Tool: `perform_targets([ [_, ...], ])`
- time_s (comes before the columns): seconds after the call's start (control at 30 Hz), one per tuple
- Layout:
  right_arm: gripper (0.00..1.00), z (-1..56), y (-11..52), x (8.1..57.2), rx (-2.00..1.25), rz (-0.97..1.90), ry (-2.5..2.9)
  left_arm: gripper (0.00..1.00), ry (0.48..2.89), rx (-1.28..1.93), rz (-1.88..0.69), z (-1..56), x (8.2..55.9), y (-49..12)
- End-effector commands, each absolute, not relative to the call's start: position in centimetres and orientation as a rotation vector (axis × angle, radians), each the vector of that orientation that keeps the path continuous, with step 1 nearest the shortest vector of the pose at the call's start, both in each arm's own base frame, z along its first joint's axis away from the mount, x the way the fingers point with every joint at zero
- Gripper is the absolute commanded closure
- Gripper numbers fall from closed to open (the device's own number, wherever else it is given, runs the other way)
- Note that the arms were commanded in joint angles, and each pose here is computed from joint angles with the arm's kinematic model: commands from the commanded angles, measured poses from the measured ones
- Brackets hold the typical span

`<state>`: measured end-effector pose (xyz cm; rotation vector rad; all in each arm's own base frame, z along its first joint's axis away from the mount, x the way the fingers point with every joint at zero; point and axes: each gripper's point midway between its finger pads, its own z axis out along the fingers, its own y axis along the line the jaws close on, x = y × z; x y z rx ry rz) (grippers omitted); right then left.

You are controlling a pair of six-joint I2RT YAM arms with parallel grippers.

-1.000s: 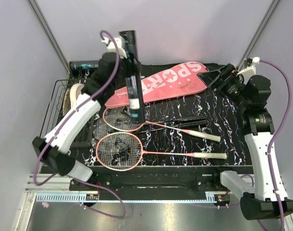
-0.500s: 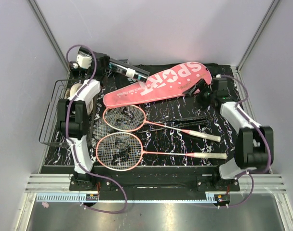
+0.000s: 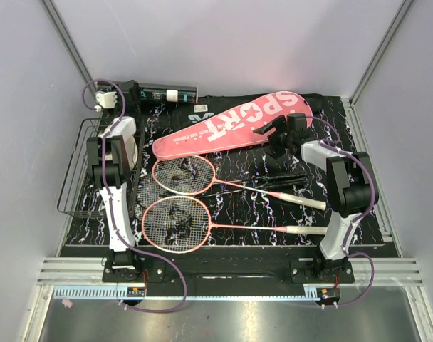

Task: Pack up the badminton gear
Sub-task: Place the shuttle tube at the center of the board.

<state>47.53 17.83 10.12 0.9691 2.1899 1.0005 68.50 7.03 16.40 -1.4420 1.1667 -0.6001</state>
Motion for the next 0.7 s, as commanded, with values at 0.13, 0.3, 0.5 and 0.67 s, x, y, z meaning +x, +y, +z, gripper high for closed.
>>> perform_targets([
  [0.13, 0.12, 10.0, 20.7, 50.9, 1.044, 1.052, 2.113, 0.01, 1.041, -1.349, -0.674, 24.2, 69.3, 9.5],
  [0.3, 0.11, 9.4, 21.8, 51.6, 0.937, 0.865, 2.226, 0.01, 1.108, -1.281, -0.732, 27.2, 68.4, 8.1],
  [0.5, 0.06, 8.8, 21.1, 50.7, 1.064, 0.798, 2.233, 0.06, 1.179, -1.105, -0.753, 30.7, 64.6, 5.2],
  [0.67, 0.07, 7.5, 21.7, 49.7, 1.254, 0.87, 2.179, 0.1, 1.349, -0.617, -0.799, 34.8, 64.5, -3.1],
])
